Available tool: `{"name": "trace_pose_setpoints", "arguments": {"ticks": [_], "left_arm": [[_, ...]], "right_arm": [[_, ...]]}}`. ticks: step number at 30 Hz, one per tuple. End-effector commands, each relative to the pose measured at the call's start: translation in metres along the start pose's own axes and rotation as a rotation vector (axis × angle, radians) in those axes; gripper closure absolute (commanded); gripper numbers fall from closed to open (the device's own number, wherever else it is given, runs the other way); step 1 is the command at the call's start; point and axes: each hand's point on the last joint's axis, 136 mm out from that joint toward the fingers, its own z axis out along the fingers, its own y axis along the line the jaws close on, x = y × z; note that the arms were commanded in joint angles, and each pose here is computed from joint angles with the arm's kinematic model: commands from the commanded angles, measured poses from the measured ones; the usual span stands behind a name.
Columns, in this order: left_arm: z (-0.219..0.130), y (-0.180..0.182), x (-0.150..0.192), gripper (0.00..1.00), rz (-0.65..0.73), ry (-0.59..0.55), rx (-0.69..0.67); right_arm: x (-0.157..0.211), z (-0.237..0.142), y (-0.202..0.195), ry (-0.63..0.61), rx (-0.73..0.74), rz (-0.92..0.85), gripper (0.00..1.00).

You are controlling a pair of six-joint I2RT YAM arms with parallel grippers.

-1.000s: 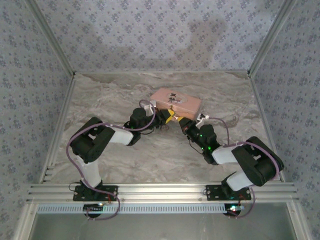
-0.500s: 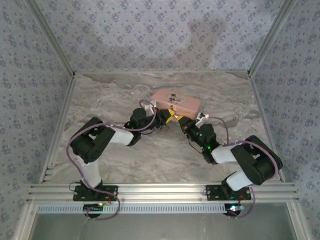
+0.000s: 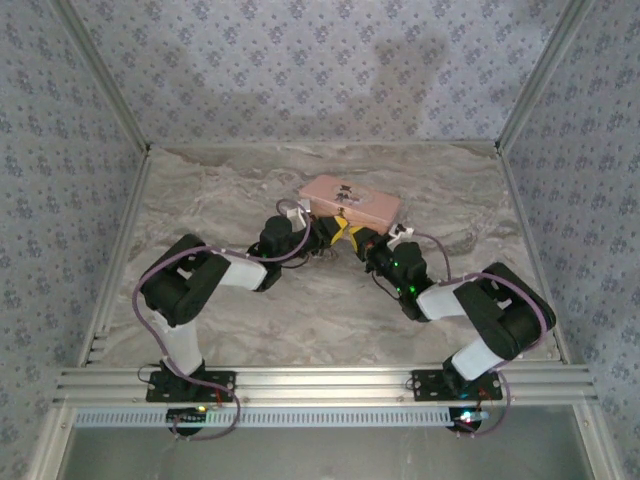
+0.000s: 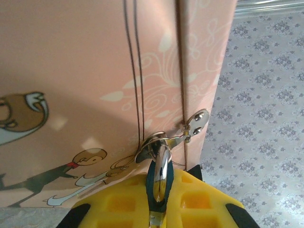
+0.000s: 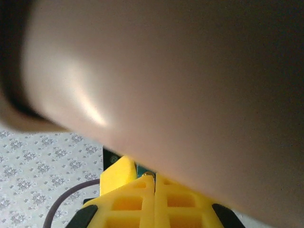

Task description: Unlock the padlock with the key

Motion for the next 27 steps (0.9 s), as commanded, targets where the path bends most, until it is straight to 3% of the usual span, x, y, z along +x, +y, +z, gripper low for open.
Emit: {"name": "trace_pose_setpoints", "arguments": {"ticks": [1, 5, 20, 27], "left_arm": [[0.005, -0.045, 0.032, 1.0, 0.067, 0.128, 0.151], [0.007, -0.051, 0.041, 1.0, 0.077, 0.165, 0.161], [0.011, -0.075, 0.087, 1.0, 0.125, 0.331, 0.218], [0.008, -0.057, 0.076, 1.0, 0.12, 0.286, 0.161]], "right_arm": [[0.005, 0.009, 0.004, 0.02, 0.003, 0.037, 1.0], [0.008, 0.015, -0.001, 0.038, 0.105, -0.07, 1.0], [0.024, 0.039, 0.003, 0.134, 0.124, -0.14, 1.0], [0.03, 0.039, 0.002, 0.186, 0.139, -0.176, 1.0]]}}
